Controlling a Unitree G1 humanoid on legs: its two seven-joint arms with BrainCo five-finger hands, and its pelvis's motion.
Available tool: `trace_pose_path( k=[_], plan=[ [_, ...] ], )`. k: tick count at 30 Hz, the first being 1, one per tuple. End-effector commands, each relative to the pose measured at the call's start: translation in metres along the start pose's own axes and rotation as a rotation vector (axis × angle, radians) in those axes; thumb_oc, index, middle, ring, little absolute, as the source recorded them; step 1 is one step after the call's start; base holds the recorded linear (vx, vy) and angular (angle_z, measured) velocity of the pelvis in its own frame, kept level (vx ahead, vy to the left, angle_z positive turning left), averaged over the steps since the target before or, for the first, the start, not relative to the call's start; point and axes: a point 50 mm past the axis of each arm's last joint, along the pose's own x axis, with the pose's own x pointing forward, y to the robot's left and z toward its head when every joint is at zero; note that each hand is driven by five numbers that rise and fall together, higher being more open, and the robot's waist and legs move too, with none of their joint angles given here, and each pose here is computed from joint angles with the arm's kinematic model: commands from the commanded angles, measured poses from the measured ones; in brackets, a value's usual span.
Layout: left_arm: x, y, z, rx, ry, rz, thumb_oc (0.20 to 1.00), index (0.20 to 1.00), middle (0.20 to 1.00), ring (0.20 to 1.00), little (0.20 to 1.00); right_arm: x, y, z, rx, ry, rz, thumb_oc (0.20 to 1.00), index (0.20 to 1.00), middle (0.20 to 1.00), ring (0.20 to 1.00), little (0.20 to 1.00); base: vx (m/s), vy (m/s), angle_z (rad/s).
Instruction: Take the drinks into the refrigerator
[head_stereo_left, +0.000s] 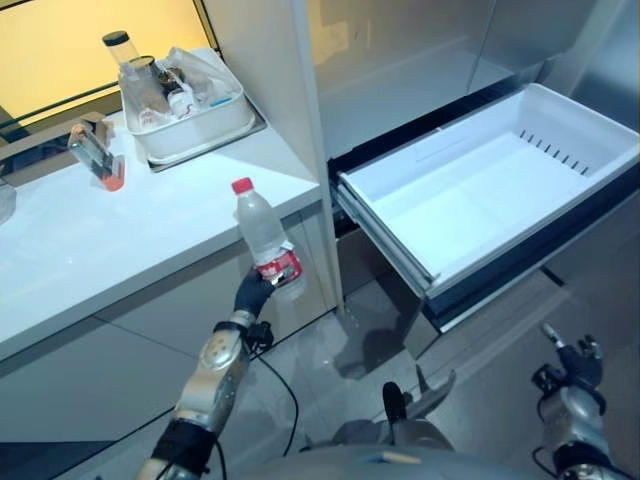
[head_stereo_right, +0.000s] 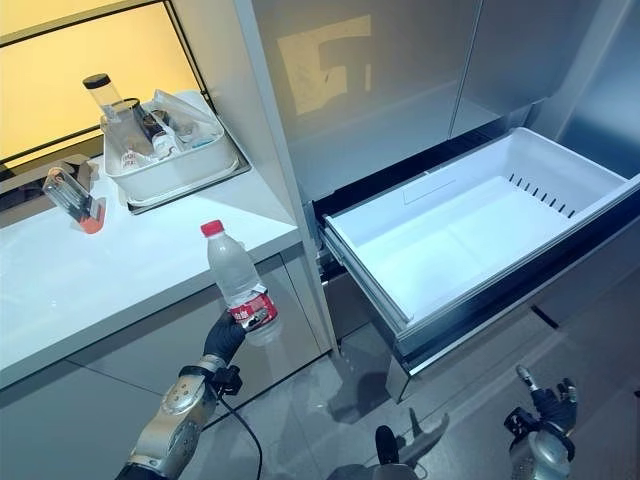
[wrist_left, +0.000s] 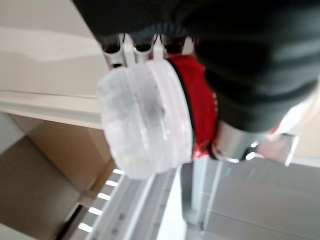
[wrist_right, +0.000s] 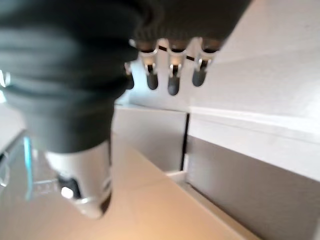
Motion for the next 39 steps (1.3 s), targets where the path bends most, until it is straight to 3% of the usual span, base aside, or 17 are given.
trace_pose_path(
  k=[1, 7, 12, 18, 23, 33, 34, 37, 38, 39],
  plan=[
    [0.009, -0.005, 0.058, 0.012, -0.289, -0.093, 0.200, 0.200, 0.200, 0.200, 0.200, 0.005, 0.000, 0.053, 0.057, -0.264, -0.036, 1.000, 1.000, 1.000, 1.000, 1.000, 0.00, 0.000, 0.00],
    [0.005, -0.007, 0.058, 0.009, -0.293, -0.103, 0.200, 0.200, 0.200, 0.200, 0.200, -0.013, 0.028, 0.111, 0.073, -0.554, 0.038, 1.000, 1.000, 1.000, 1.000, 1.000, 0.00, 0.000, 0.00],
    [0.004, -0.006, 0.057, 0.005, -0.289, -0.089, 0.200, 0.200, 0.200, 0.200, 0.200, -0.054, 0.055, 0.171, 0.066, -0.881, 0.172, 1.000, 1.000, 1.000, 1.000, 1.000, 0.00, 0.000, 0.00],
    [0.001, -0.004, 0.059, 0.025, -0.294, -0.082, 0.200, 0.200, 0.200, 0.200, 0.200, -0.116, 0.088, 0.221, -0.002, -1.213, 0.449, 1.000, 1.000, 1.000, 1.000, 1.000, -0.01, 0.000, 0.00],
    [-0.002, -0.003, 0.054, 0.017, -0.275, -0.082, 0.200, 0.200, 0.200, 0.200, 0.200, -0.142, 0.106, 0.240, -0.060, -1.340, 0.611, 1.000, 1.000, 1.000, 1.000, 1.000, 0.00, 0.000, 0.00],
    [0.006, -0.015, 0.055, 0.047, -0.272, -0.140, 0.200, 0.200, 0.200, 0.200, 0.200, -0.175, 0.155, 0.243, -0.136, -1.378, 0.974, 1.000, 1.000, 1.000, 1.000, 1.000, 0.00, 0.000, 0.00],
    [0.009, -0.020, 0.055, 0.051, -0.269, -0.159, 0.200, 0.200, 0.200, 0.200, 0.200, -0.174, 0.169, 0.241, -0.185, -1.337, 1.053, 1.000, 1.000, 1.000, 1.000, 1.000, 0.00, -0.012, 0.04],
    [0.010, -0.023, 0.055, 0.053, -0.269, -0.169, 0.200, 0.200, 0.200, 0.200, 0.200, -0.167, 0.178, 0.238, -0.210, -1.291, 1.073, 1.000, 1.000, 1.000, 1.000, 1.000, -0.01, -0.014, 0.15],
    [0.016, -0.033, 0.052, 0.036, -0.252, -0.207, 0.200, 0.200, 0.200, 0.200, 0.200, -0.151, 0.208, 0.221, -0.330, -1.127, 1.182, 1.000, 1.000, 1.000, 1.000, 1.000, -0.01, -0.018, 0.10],
    [0.016, -0.033, 0.052, 0.036, -0.254, -0.205, 0.200, 0.200, 0.200, 0.200, 0.200, -0.152, 0.209, 0.222, -0.330, -1.129, 1.184, 1.000, 1.000, 1.000, 1.000, 1.000, -0.02, -0.024, 0.04]
  ],
)
